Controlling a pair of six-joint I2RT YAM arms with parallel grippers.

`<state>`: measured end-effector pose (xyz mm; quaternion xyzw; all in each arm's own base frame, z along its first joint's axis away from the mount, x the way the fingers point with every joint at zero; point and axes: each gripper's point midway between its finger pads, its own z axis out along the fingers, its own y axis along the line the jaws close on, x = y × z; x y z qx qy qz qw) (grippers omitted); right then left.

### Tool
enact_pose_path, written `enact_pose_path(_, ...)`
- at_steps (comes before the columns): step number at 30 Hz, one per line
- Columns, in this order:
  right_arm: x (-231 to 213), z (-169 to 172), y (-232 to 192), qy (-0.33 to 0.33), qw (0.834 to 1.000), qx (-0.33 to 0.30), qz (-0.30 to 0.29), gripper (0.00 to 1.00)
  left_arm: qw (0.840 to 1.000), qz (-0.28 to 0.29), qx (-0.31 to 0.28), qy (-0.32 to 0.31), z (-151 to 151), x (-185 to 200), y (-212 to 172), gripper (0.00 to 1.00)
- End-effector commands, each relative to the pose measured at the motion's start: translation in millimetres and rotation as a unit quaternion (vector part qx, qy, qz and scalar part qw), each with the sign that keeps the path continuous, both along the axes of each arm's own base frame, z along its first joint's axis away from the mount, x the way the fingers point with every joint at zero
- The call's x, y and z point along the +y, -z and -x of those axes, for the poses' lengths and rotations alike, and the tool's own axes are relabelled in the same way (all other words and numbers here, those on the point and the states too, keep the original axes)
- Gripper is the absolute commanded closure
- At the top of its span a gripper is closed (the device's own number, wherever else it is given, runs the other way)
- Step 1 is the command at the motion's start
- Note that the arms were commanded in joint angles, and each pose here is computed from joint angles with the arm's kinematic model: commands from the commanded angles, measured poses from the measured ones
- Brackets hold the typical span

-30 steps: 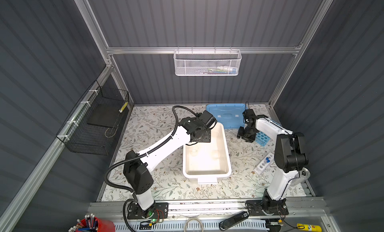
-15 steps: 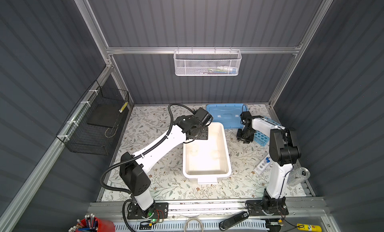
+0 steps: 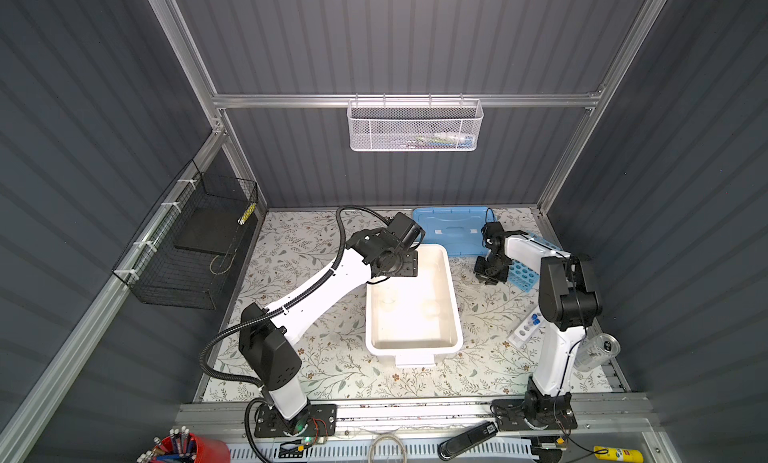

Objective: Organize the chemistry lab equipment
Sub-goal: 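Lower the right gripper and close it on the clear glass petri dish rim, then lift the petri dish with the right gripper over the bin while the left draws back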

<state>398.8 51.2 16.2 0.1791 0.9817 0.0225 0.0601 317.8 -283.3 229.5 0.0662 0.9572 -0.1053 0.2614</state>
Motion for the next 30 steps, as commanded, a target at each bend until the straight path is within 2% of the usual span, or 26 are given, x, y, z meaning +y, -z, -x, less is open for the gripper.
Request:
enact_pose_path(1, -4.5, 1.8, 3.5, 0.0, 1.0, 0.006, 0.007, 0.81, 1.0, 0.01, -0.006, 0.007, 2.3, 2.6, -8.6, 0.24)
enact_pose_path(14, -3.2, 2.9, 2.9, -0.006, 1.0, 0.006, 0.004, 1.0, 1.0, 0.014, -0.005, 0.004, 3.2, 7.5, -5.6, 0.24)
enact_pose_path(20, -3.4, 2.2, -14.8, -0.007, 1.0, -0.013, 0.003, 1.0, 1.0, 0.014, -0.002, 0.003, 4.2, 8.8, -4.6, 0.24)
enact_pose_path(30, 0.5, 7.4, -75.4, -0.015, 0.998, -0.062, -0.005, 1.0, 1.0, 0.017, -0.006, 0.003, 5.3, 9.9, -9.0, 0.24)
